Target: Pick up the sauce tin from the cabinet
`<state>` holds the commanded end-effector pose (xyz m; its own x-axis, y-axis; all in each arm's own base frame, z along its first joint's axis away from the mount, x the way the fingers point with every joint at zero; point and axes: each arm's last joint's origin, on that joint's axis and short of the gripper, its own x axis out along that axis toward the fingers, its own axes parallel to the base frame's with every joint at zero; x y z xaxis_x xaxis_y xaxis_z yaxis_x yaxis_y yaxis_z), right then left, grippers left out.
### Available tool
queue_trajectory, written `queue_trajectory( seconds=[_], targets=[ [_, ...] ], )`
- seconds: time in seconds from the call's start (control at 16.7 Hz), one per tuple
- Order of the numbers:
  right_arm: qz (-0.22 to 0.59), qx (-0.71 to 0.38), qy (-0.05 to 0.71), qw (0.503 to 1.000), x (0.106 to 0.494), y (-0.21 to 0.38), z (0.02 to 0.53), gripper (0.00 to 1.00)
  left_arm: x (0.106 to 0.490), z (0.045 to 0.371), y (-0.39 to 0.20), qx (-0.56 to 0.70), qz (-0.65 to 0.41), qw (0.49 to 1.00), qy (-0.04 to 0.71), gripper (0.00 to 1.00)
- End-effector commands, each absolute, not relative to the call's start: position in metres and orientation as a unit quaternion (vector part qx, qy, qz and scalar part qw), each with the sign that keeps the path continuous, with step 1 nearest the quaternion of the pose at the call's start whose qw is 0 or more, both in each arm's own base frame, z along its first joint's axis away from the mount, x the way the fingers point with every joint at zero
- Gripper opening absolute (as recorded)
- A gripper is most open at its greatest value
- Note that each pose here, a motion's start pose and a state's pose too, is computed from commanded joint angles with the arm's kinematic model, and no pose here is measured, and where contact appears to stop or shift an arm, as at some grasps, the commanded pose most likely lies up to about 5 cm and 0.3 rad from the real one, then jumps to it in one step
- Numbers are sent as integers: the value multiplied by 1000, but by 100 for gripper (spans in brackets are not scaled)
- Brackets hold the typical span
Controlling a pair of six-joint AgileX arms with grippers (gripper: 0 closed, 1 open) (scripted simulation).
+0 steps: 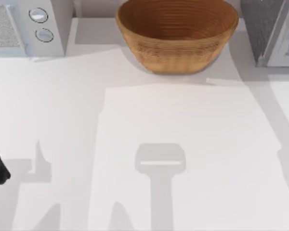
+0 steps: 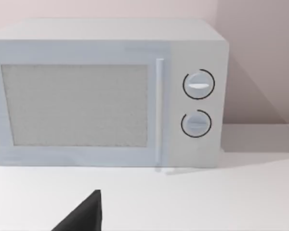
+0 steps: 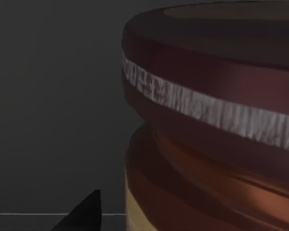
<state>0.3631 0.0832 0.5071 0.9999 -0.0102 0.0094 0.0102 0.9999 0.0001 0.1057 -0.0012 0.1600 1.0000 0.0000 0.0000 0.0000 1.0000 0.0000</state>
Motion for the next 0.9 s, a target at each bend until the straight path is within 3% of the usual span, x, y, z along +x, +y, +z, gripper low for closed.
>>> queue_trajectory(
  seconds=[0.12,0.9],
  targets=[
    [-5,0,-5,1000,363,83,507,100,106,160,-1,0,0,1000,0,100],
    [-5,0,-5,1000,363,83,507,2,106,160,-1,0,0,1000,0,100]
  ],
)
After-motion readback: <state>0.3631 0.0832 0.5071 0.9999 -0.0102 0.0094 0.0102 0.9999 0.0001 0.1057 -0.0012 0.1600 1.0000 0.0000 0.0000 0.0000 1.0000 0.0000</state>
